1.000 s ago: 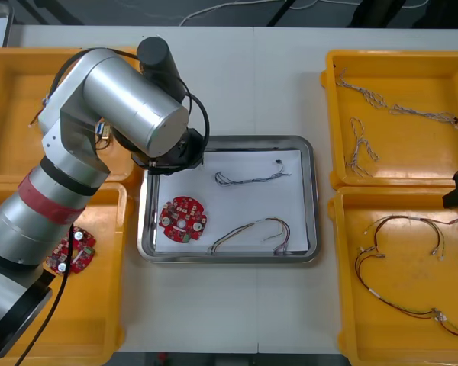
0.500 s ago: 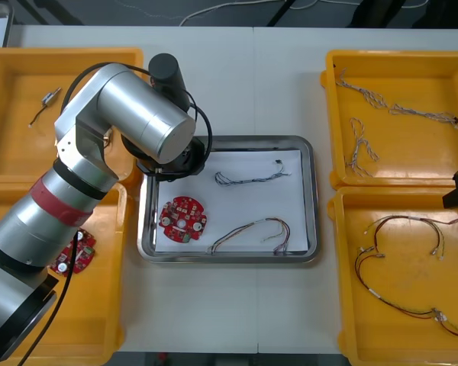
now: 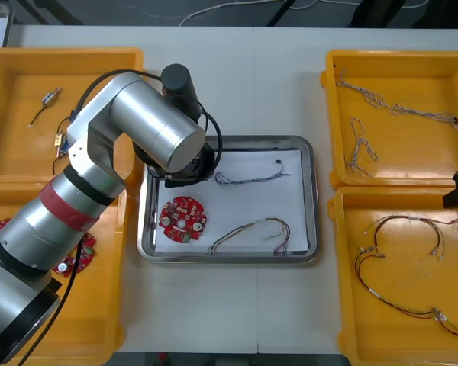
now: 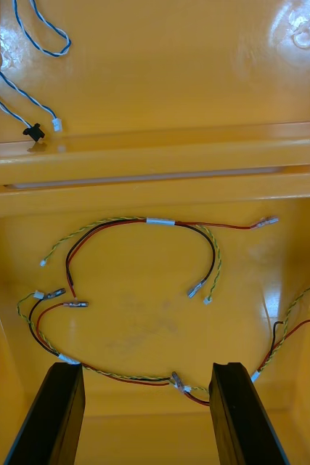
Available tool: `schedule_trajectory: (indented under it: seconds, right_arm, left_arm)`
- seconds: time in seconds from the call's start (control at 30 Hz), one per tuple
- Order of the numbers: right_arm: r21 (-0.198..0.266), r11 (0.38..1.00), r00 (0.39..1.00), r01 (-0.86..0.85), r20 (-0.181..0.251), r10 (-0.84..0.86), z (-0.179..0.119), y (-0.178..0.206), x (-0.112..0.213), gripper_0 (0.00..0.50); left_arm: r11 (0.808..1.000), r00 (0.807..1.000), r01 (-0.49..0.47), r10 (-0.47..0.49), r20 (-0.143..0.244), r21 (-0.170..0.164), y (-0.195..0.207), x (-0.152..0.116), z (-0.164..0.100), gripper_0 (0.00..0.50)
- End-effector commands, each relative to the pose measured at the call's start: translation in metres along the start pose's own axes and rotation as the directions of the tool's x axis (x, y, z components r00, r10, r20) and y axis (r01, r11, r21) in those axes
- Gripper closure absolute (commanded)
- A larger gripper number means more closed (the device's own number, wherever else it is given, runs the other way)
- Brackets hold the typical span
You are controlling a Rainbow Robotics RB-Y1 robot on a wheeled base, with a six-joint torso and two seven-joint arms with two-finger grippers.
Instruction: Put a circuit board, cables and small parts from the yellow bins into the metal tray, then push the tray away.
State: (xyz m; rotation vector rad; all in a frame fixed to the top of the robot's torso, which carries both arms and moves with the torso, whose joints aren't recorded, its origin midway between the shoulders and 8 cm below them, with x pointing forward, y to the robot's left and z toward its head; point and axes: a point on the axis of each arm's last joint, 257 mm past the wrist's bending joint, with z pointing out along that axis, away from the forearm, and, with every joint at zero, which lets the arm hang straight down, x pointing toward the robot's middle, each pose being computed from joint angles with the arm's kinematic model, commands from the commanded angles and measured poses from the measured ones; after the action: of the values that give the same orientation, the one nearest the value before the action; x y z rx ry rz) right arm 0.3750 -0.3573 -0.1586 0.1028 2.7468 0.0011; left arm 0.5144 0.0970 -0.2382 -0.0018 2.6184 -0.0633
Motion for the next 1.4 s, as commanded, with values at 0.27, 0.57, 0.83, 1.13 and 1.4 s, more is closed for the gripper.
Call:
schedule_trajectory:
  seconds: [0.27, 0.57, 0.83, 1.13, 1.4]
  right_arm:
    - [0.042, 0.998, 0.998, 0.042, 0.035, -0.043, -0.013, -0.013, -0.006, 0.000]
    - [0.042, 0.998, 0.998, 0.042, 0.035, -0.043, -0.013, -0.013, -0.006, 0.000]
    - [0.042, 0.998, 0.998, 0.042, 0.035, -0.043, -0.013, -0.013, -0.006, 0.000]
    - [0.042, 0.998, 0.998, 0.042, 0.035, -0.043, -0.013, -0.013, -0.006, 0.000]
    - [0.042, 0.998, 0.998, 0.042, 0.035, -0.043, -0.013, -0.013, -0.006, 0.000]
  left_arm:
    - [0.995, 0.995, -0.094, 0.092, 0.034, 0.039, -0.028, -0.004, -0.004, 0.500]
    - [0.996, 0.995, -0.088, 0.087, 0.038, 0.025, -0.023, -0.003, -0.001, 0.463]
    - [0.996, 0.996, -0.083, 0.082, 0.047, 0.016, -0.018, -0.007, -0.002, 0.005]
    - [0.992, 0.996, -0.049, 0.040, 0.074, 0.114, -0.027, -0.024, -0.037, 0.006]
    - [0.994, 1.000, -0.004, 0.001, 0.026, 0.113, 0.002, -0.033, -0.095, 0.006]
